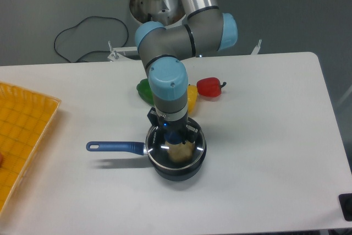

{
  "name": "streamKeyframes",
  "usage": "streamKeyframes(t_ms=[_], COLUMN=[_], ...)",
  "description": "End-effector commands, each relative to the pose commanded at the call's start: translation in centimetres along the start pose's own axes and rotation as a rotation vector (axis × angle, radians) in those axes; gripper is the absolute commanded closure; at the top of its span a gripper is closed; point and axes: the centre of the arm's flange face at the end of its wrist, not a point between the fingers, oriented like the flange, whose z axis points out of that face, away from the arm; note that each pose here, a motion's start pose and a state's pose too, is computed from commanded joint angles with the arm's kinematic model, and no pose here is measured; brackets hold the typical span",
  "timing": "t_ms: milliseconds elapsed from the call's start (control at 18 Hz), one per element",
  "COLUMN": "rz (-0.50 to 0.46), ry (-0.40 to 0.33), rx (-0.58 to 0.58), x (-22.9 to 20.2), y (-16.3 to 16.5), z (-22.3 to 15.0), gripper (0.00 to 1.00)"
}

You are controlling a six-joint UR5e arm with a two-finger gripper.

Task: Close the pot lid
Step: 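Lower the glass lid onto the saucepan rim, then hold the lid seated on the saucepan and release the knob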

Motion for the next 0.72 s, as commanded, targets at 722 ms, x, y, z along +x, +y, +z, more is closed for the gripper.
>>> streamKeyframes(t_ms=[722], rz=[-0.015], ry=[0.003], rx=[-0.003], x=[-0.10], y=[-0.39], z=[0.48], gripper=[0.58])
